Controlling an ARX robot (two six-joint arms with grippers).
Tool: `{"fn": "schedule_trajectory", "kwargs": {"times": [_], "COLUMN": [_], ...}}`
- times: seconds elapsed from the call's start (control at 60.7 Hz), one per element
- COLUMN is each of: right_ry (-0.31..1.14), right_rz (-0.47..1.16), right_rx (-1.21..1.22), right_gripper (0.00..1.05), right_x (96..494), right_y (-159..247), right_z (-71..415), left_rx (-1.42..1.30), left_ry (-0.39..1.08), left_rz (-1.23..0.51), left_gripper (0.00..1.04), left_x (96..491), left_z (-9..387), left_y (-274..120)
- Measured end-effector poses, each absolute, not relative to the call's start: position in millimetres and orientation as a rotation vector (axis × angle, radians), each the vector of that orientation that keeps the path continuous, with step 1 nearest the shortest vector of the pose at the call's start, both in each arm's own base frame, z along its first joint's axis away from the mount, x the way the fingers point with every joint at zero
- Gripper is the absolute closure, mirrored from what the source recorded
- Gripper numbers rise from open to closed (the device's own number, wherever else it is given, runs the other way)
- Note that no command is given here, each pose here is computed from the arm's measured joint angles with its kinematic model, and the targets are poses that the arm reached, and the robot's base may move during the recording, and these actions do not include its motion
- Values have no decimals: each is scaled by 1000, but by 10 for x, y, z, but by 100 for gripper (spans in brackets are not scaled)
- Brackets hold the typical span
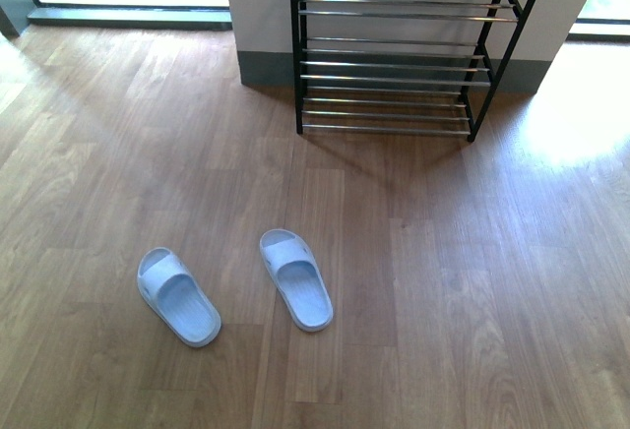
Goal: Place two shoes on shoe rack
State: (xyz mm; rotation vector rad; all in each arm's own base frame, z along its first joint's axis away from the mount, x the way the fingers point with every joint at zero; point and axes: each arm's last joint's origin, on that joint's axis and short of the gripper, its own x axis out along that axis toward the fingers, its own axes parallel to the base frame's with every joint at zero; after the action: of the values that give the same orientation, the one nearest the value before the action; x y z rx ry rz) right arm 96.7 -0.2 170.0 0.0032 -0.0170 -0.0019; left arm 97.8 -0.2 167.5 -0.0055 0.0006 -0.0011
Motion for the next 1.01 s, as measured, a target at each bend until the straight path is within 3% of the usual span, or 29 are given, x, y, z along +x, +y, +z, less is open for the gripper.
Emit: {"fn": "schedule_trajectory", "kwargs": {"times": [1.005], "right_ry": [-17], "right_rz": [-2], "right_rx": [3], "right_gripper": [9], "right_x": [967], "right_y": [-2], "right_z": [1701], "left_rx": [-5], "left_ry": [1], "left_rz": [-2], "left_gripper": [9], "left_x": [978], "left_z": [1675], "left_y": [-2]}}
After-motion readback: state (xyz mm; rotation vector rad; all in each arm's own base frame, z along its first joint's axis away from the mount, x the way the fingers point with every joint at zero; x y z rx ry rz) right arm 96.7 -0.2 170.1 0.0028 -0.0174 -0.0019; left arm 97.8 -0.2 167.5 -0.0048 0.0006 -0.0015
